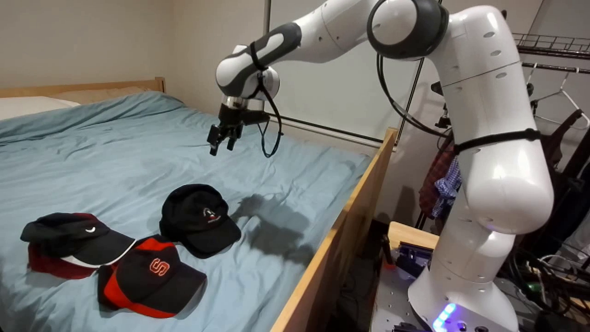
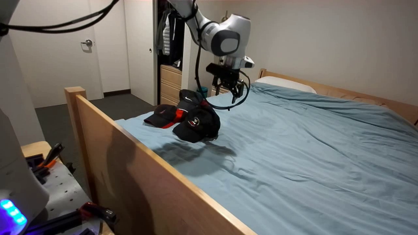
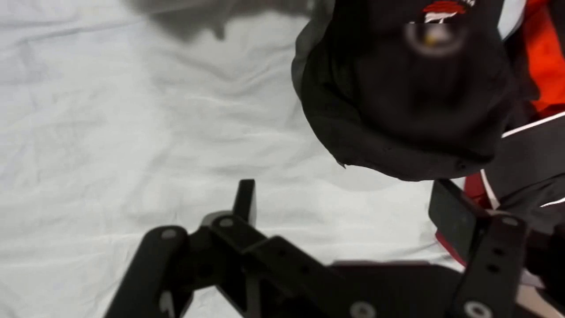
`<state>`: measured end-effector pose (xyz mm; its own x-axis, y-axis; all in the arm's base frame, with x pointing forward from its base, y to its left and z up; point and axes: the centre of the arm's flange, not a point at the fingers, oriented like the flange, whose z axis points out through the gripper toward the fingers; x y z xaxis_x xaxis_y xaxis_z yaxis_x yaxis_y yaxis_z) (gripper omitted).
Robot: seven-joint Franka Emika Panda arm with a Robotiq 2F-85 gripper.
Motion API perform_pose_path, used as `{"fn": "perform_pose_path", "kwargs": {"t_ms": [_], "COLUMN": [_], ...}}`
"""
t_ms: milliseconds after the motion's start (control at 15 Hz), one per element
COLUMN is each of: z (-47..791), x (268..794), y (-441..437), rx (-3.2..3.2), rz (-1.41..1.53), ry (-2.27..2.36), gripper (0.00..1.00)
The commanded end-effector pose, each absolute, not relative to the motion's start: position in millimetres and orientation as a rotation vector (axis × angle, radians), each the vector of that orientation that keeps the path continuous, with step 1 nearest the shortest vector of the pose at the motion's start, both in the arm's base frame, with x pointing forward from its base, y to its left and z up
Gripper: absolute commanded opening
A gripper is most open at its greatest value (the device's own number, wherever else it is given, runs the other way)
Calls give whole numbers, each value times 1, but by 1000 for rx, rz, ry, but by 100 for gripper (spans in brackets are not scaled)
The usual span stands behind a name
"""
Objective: Move the caps on the right to the left
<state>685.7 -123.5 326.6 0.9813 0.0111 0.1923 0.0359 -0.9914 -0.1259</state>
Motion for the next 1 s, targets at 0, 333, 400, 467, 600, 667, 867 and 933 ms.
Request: {"fn": "perform_pose_path", "kwargs": {"t_ms": [0, 333, 400, 467, 600, 667, 867, 933], "z": [404, 489, 500, 508, 520, 523, 520, 519], "x": [689, 690, 691, 692, 691, 692, 682, 683], "y": [-132, -139, -141, -143, -145, -146, -146, -146], "rx": [-3045, -3193, -3222, -3247, -3289, -3302, -3276, -3276], "rz": [-131, -94, -94, -91, -74, -63, -90, -85], "ry": [-73, 43, 62, 83, 125, 137, 110, 114], "gripper": [100, 100, 100, 100, 100, 100, 100, 100]}}
